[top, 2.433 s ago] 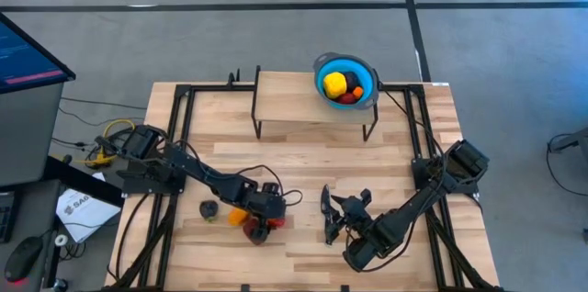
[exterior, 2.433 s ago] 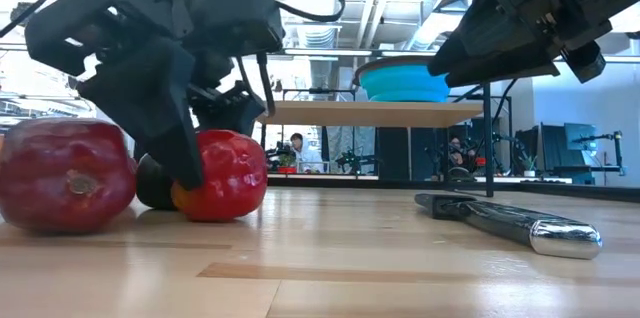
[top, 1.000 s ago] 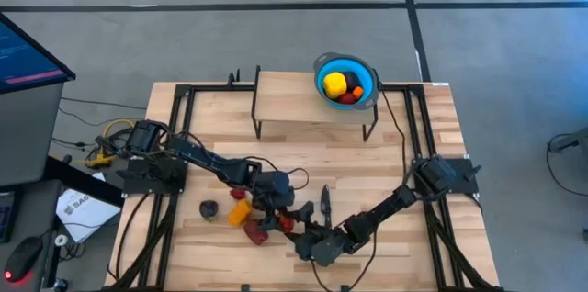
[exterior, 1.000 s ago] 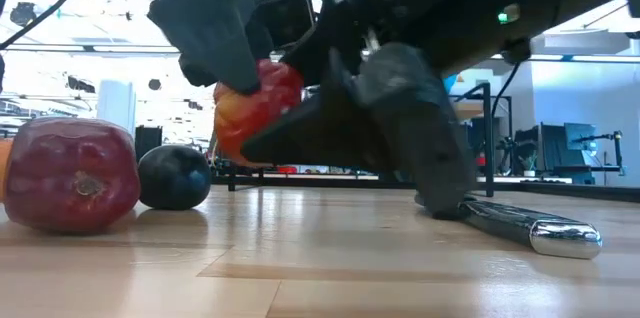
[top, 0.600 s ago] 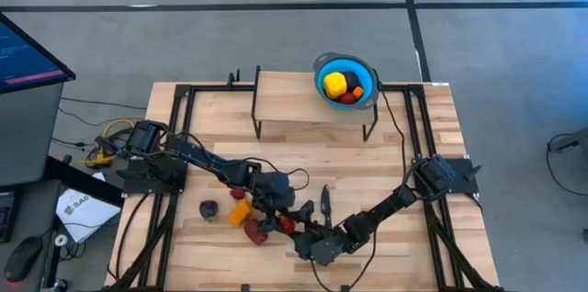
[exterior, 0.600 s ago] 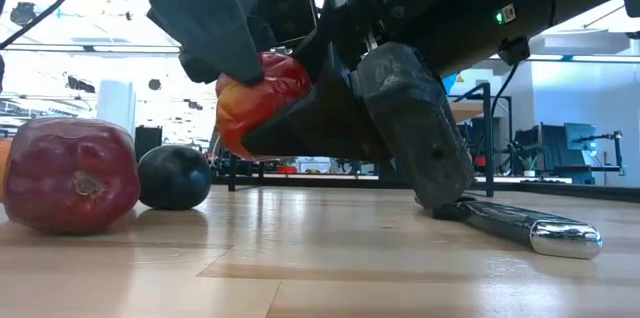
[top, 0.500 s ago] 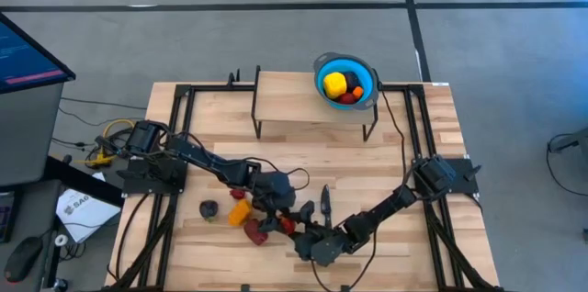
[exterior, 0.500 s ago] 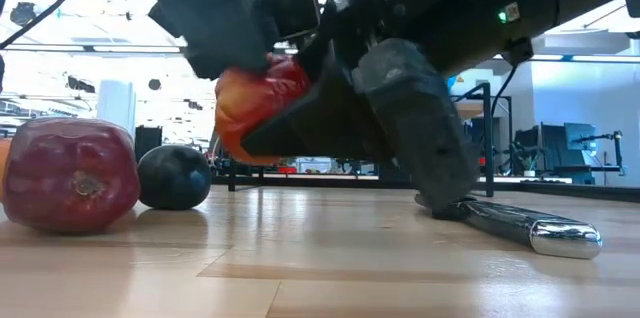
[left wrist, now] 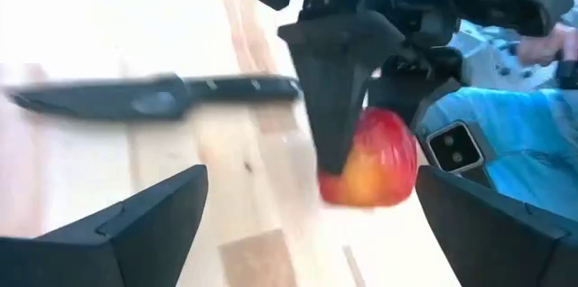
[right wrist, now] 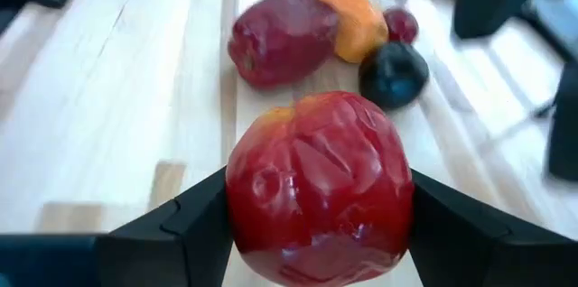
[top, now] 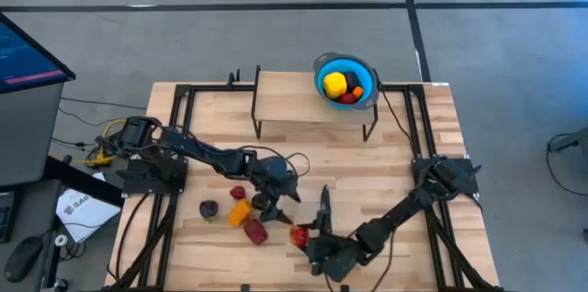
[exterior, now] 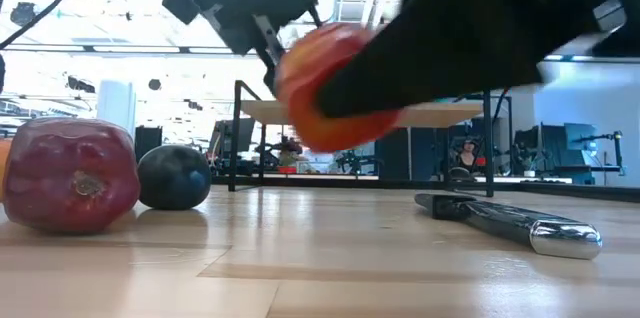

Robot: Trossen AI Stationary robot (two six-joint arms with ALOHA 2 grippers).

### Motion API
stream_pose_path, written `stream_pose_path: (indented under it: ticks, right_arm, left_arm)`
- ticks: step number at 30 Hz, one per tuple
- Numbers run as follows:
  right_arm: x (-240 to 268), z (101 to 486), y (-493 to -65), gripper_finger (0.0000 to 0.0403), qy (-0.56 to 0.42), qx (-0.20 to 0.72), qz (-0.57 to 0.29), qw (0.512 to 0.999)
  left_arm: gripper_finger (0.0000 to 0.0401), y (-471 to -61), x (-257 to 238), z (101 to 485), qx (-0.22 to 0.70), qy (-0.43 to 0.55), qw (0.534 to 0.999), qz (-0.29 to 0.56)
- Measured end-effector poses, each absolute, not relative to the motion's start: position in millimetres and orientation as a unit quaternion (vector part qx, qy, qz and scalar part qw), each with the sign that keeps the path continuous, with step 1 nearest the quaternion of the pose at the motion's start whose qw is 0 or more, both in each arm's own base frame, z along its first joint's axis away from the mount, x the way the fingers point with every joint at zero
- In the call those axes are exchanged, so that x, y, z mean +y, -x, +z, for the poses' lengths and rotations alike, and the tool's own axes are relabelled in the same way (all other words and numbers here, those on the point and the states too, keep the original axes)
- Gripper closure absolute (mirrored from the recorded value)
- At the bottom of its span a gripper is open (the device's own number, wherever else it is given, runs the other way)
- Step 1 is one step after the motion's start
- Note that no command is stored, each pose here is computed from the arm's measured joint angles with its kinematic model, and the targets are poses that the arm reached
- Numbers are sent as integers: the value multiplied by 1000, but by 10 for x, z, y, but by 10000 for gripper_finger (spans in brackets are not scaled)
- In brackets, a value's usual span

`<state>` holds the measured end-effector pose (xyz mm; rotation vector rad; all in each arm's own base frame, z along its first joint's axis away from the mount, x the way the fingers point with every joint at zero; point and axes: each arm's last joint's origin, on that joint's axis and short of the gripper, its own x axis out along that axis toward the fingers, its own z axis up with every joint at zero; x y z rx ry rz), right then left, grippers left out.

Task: Pick & Place Fruit
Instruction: Put the right red apple into the blue strainer bowl on the shelf

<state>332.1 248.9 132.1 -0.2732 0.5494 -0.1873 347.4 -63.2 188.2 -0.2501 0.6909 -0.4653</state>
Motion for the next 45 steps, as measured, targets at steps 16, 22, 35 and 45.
stream_pose_path:
  ticks: [16, 22, 35, 45]
  right_arm:
    - [1594, 2886, -2830, 144, -64, 241, -193, 949]
    - [743, 3512, -2648, 144, -112, 221, -287, 925]
    - [-830, 3750, -2294, 143, -187, 303, -466, 810]
    - [-1371, 3439, -2367, 142, -220, 383, -475, 761]
  left_arm:
    - [38, -3143, -665, 1700, 225, 21, 967, -116]
    - [47, -3088, -729, 1688, 184, 30, 974, -128]
    - [64, -3092, -762, 1721, 168, 43, 976, -132]
    - [64, -3091, -775, 1729, 163, 44, 976, -135]
